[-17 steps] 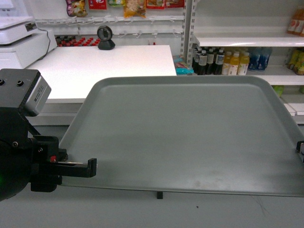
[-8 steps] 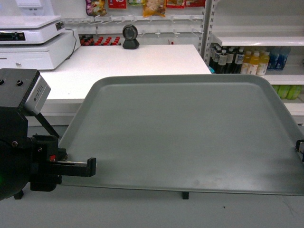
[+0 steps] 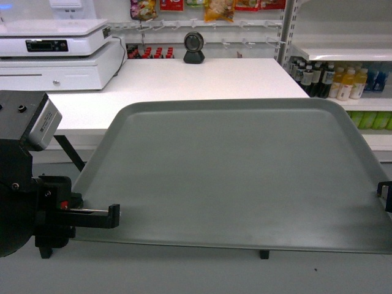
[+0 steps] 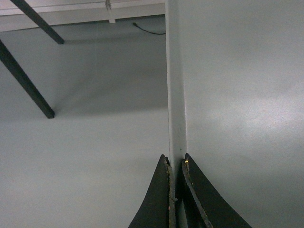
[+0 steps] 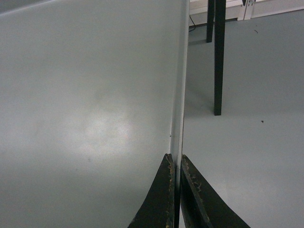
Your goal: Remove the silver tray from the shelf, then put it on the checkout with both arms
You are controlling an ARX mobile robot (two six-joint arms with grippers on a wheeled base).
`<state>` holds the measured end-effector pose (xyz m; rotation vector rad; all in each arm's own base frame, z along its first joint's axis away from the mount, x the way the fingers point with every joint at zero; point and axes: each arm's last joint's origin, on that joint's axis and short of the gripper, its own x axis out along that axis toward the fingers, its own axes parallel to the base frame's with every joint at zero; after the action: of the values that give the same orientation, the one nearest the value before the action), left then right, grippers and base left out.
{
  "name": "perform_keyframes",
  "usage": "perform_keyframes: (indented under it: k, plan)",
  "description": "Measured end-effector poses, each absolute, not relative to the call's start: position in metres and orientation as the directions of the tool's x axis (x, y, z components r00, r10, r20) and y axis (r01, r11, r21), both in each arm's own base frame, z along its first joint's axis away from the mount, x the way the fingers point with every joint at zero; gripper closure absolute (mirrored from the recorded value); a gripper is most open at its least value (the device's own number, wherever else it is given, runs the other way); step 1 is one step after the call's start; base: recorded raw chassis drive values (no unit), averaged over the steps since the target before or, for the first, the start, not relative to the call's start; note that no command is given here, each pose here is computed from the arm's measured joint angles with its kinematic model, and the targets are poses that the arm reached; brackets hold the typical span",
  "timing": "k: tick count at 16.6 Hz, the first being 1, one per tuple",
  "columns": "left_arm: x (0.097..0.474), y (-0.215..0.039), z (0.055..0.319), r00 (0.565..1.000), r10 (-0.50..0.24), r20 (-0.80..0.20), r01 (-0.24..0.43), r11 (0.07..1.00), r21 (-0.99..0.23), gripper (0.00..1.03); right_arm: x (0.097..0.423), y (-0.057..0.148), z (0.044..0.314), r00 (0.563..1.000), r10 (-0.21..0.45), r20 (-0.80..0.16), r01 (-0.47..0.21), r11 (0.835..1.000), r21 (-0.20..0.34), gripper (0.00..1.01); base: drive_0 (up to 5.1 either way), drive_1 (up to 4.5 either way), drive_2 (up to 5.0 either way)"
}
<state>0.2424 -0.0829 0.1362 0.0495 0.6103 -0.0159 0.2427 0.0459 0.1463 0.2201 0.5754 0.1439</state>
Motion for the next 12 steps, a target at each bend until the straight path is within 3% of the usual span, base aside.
perform_keyframes:
  k: [2,12]
  plan:
    - [0.2427,-0.0835,0.1369,0.823,-0.002,-0.567,0.033,0.998,0.045,1.0,0.2426,0.0458,0.1461,0.829,0.193,-0.524,-0.07,0.967,0.244,0.99,-0.2,-0.17,-0.2]
    - [0.2424,-0.0838,0.1371,0.824,-0.003,-0.567,0.034,0.998,0.045,1.0,0.2429,0.0445,0.1465,0.832,0.19,-0.522,-0.067,0.967,0.245,0.99,-0.1,4.18,-4.4]
